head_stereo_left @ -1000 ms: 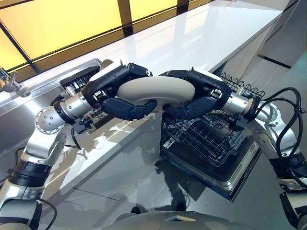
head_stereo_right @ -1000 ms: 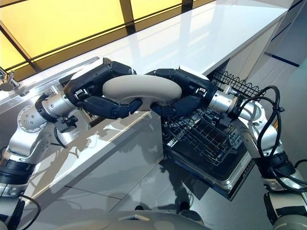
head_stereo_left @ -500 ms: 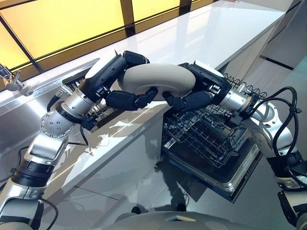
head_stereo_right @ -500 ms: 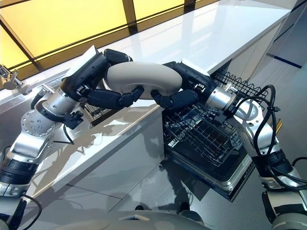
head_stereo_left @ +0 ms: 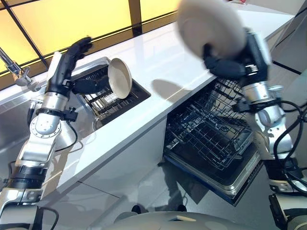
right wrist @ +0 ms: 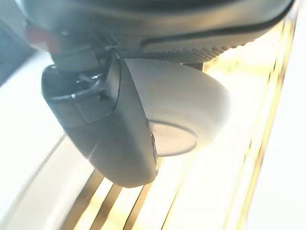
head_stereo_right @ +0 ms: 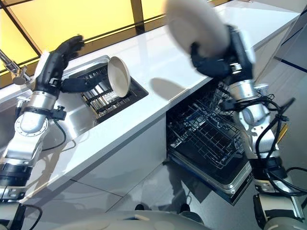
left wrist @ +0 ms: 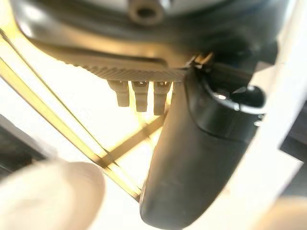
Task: Pick up plates and place into dishwasher.
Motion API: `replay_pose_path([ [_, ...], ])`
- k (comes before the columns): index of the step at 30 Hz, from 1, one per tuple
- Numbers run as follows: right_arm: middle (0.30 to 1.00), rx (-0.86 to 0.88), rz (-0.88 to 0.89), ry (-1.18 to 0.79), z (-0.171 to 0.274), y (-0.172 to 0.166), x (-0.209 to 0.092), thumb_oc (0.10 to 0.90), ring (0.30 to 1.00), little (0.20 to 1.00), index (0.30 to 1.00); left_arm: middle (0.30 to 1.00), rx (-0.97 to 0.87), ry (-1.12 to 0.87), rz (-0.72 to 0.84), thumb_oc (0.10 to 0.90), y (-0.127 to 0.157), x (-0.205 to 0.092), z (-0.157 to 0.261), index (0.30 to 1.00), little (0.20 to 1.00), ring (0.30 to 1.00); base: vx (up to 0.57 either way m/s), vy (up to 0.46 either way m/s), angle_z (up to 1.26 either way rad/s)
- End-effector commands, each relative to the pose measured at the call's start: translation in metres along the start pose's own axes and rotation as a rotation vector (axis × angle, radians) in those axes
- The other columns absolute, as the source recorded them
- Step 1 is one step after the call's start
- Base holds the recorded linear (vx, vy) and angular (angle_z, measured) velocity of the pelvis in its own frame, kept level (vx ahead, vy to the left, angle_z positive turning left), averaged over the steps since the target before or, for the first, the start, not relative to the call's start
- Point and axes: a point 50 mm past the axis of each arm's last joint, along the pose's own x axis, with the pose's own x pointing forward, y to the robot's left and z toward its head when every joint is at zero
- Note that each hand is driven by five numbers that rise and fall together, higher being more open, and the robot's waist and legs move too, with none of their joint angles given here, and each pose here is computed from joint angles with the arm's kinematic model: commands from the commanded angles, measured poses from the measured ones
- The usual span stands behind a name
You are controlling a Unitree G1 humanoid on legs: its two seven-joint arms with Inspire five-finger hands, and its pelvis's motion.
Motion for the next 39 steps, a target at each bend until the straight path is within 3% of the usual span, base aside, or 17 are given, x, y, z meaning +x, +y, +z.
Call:
replay_pose_path([
  [1, 0.300, -0.179, -0.234, -0.184, 0.030, -0.046, 0.009, 0.100, 0.300, 0.200, 0.300, 0.900, 0.138, -0.182, 0.157, 0.800, 0.044, 0.018, 0.038, 0.900, 0.900, 0.900, 0.00, 0.000, 0.00],
  [6, 0.300, -0.360, -0.370, -0.032, 0.006, -0.073, 0.001, 0.100, 0.300, 0.200, 0.300, 0.900, 0.180, -0.147, 0.170, 0.800, 0.051, 0.016, 0.031, 0.900, 0.900, 0.900, 0.01, -0.006, -0.02],
  [13, 0.300, -0.417, -0.446, 0.229, -0.034, -0.099, -0.019, 0.100, 0.300, 0.200, 0.300, 0.900, 0.206, -0.146, 0.174, 0.800, 0.056, 0.013, 0.027, 0.900, 0.900, 0.900, 0.06, -0.013, -0.02],
  [22, 0.300, -0.534, -0.328, 0.451, -0.069, -0.105, -0.036, 0.100, 0.300, 0.200, 0.300, 0.900, 0.266, -0.183, 0.154, 0.800, 0.056, 0.013, 0.032, 0.900, 0.900, 0.900, 0.09, -0.028, 0.01],
  [32, 0.300, -0.721, -0.160, 0.567, -0.075, -0.111, -0.011, 0.100, 0.300, 0.200, 0.300, 0.900, 0.293, -0.252, 0.162, 0.800, 0.062, 0.024, 0.049, 0.900, 0.900, 0.900, 0.00, -0.044, 0.09],
  [39, 0.300, -0.759, -0.187, 0.634, -0.072, -0.125, 0.011, 0.100, 0.300, 0.200, 0.300, 0.900, 0.298, -0.315, 0.203, 0.800, 0.073, 0.034, 0.067, 0.900, 0.900, 0.900, -0.11, -0.065, 0.19],
])
